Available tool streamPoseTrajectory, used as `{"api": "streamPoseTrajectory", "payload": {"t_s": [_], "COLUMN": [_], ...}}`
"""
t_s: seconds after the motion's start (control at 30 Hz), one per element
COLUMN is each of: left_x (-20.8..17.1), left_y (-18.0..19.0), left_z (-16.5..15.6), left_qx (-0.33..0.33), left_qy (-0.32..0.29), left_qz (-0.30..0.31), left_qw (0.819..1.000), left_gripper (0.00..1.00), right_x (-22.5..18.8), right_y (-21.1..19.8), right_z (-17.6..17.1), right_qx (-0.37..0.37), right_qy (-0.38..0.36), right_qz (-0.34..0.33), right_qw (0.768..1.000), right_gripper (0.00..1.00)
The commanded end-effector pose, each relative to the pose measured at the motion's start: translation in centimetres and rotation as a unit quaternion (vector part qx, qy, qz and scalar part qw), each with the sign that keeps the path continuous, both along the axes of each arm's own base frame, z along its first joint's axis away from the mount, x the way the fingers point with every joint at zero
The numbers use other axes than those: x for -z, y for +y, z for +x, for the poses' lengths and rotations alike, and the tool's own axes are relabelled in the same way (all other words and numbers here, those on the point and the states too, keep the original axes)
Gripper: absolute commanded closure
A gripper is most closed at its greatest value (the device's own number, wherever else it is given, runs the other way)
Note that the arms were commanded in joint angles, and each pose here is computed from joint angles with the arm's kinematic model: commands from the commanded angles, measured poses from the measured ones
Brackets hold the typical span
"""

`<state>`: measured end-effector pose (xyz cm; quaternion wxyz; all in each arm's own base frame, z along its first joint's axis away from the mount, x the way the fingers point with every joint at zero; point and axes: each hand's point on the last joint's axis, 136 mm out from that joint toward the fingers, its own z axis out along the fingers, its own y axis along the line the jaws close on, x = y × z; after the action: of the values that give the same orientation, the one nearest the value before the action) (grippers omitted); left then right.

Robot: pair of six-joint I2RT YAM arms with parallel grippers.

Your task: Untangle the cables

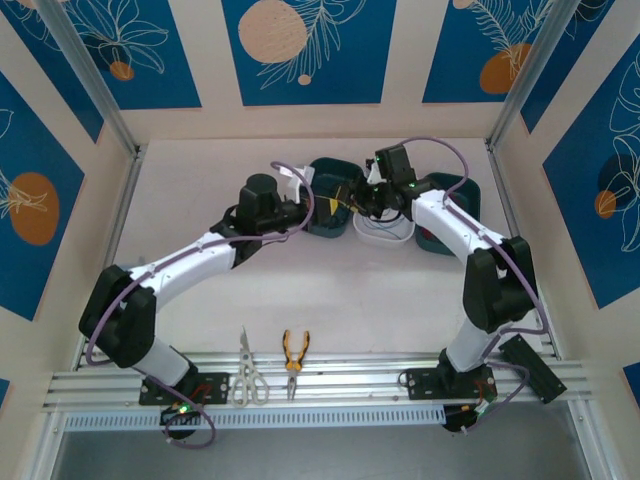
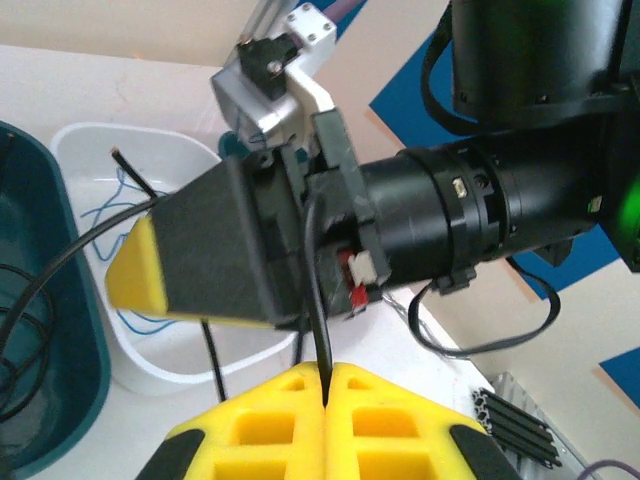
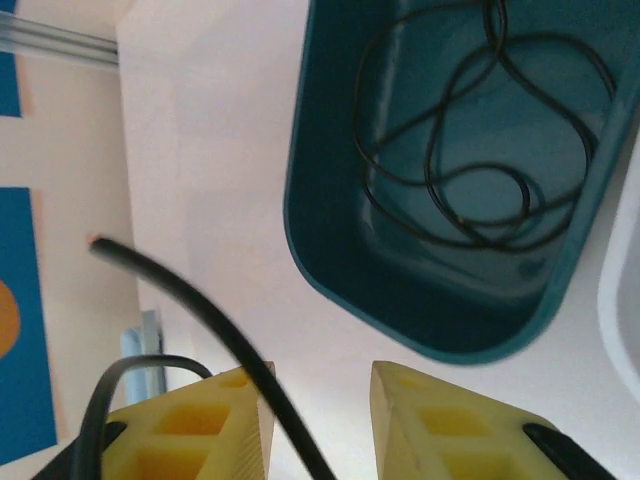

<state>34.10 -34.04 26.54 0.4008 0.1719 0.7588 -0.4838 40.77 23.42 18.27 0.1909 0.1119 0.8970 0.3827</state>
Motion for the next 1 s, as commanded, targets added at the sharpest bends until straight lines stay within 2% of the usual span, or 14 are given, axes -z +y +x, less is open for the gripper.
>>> {"api": "streamPoseTrajectory", "payload": {"t_s": [0.0,0.13,0.43,0.67,0.9,0.97], "left_x": [-0.6,0.3,0.6,1.4,3.3,4.1], "left_y": [1.6,3.7,5.3,6.2,5.9,6.0], "left_z": [2.5,4.3,6.4,7.9,10.0,10.6], "left_qx": [-0.056,-0.112,-0.144,-0.174,-0.200,-0.212], "left_qy": [-0.008,-0.007,-0.009,-0.013,0.015,0.030], "left_qz": [0.021,0.061,0.077,0.118,0.127,0.132], "left_qw": [0.998,0.992,0.987,0.978,0.971,0.968], "left_gripper": [1.00,1.00,1.00,1.00,1.00,1.00], "right_x": [-2.7,-4.3,-7.3,-9.5,-11.0,-11.7], "right_y": [0.4,-1.0,-4.3,-6.8,-9.5,-10.2], "right_z": [0.8,1.0,1.1,0.2,-2.0,-2.9], "right_qx": [-0.029,-0.024,0.002,0.025,0.059,0.066], "right_qy": [-0.030,-0.051,-0.091,-0.123,-0.150,-0.164], "right_qz": [0.035,0.040,0.034,0.024,-0.045,-0.054], "right_qw": [0.998,0.998,0.995,0.992,0.986,0.983], "right_gripper": [0.65,0.49,0.24,0.12,0.01,0.01]}}
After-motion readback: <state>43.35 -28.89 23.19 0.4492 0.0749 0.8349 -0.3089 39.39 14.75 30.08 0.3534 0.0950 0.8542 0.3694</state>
